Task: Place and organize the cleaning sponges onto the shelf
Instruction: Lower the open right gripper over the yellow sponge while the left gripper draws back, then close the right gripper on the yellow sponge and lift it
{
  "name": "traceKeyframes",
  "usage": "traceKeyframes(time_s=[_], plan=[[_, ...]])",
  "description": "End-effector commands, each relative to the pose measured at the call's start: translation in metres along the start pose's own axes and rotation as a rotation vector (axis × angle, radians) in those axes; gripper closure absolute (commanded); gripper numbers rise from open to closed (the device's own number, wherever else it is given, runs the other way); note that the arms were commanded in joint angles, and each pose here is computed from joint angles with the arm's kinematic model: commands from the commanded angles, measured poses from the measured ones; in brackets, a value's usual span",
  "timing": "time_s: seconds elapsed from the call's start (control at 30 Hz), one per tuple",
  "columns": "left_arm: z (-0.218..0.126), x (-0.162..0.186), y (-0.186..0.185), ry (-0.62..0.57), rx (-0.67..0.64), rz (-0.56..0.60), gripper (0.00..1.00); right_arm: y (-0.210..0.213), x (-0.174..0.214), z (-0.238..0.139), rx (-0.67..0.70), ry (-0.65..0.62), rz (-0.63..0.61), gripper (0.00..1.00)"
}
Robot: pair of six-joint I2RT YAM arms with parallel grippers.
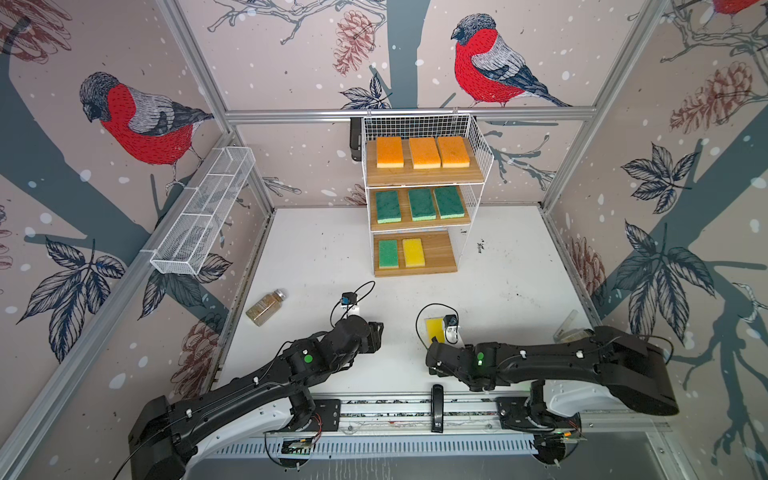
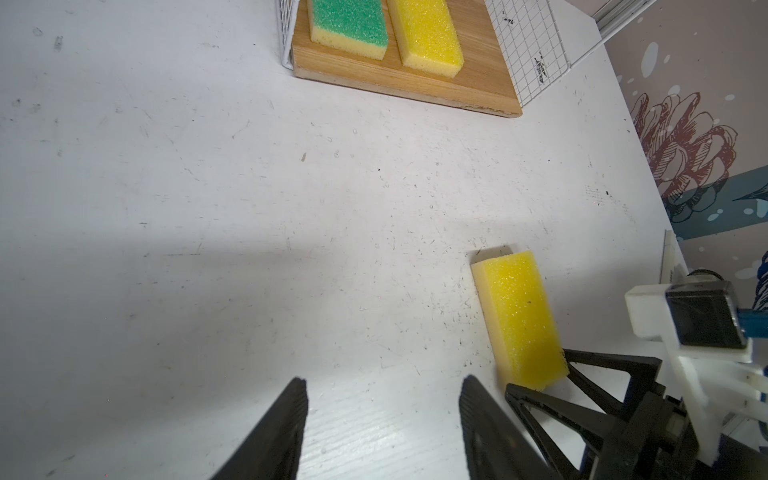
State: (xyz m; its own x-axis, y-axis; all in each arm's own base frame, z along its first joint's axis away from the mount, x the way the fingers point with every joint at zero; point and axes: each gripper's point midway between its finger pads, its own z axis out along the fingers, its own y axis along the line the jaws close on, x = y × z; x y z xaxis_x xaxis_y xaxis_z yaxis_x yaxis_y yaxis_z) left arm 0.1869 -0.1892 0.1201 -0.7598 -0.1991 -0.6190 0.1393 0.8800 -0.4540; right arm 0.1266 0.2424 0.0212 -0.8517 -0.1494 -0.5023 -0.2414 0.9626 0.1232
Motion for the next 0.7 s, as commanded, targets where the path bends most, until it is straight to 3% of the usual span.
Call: traceKeyframes(time_s=[0.0, 0.53, 0.67], plan=[[0.0, 0.001, 0.003, 0.004, -0.012, 0.003, 0.4, 0.001, -0.004, 0.001, 0.02, -0.018, -0.032, 0.12], [0.003, 0.0, 0.001, 0.009, -0.016, -0.003, 0.39, -0.012, -0.006, 0.007, 0.135, -0.023, -0.041, 0.17], [0.003, 0.0, 0.001, 0.009, -0.016, -0.004, 0.39, -0.014, -0.006, 0.006, 0.14, -0.027, -0.035, 0.22]])
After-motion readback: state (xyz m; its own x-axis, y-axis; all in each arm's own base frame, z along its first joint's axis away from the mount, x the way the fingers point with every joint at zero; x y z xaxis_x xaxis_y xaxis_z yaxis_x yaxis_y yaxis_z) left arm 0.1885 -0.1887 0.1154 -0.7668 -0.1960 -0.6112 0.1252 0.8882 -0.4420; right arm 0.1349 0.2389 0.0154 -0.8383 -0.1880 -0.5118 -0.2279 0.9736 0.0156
